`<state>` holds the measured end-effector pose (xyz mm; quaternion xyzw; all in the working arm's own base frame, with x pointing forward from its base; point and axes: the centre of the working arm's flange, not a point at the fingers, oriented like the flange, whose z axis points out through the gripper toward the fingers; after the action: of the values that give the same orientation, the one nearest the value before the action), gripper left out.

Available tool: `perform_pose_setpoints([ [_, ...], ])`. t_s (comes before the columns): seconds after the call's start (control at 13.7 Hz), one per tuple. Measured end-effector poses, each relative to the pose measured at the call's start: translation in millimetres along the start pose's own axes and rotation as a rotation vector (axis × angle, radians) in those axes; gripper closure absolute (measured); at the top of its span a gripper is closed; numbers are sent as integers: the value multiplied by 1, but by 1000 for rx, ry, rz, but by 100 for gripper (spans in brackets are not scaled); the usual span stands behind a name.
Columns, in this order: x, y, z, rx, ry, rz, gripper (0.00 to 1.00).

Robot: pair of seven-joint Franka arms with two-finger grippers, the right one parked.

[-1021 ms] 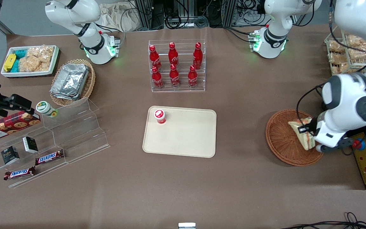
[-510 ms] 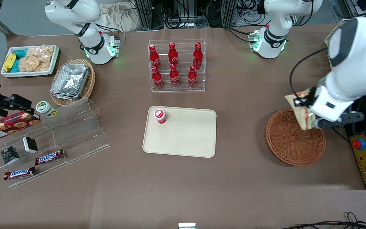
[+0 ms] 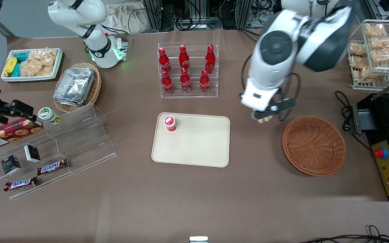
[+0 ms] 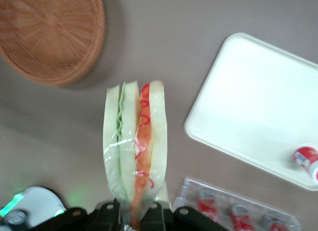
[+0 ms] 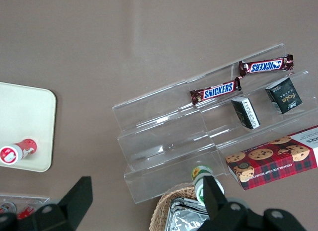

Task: Place sandwich from basket to tray
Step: 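Lift the sandwich and carry it over the white tray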

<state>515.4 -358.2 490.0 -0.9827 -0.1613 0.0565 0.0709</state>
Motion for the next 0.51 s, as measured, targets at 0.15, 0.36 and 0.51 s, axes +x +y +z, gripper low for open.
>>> perform_pose_setpoints([
  [0.15, -5, 42, 47, -8, -5, -33, 85],
  [0.36, 4, 92, 130, -43, -13, -90, 85],
  [0.51, 3, 114, 174, -59, -18, -101, 85],
])
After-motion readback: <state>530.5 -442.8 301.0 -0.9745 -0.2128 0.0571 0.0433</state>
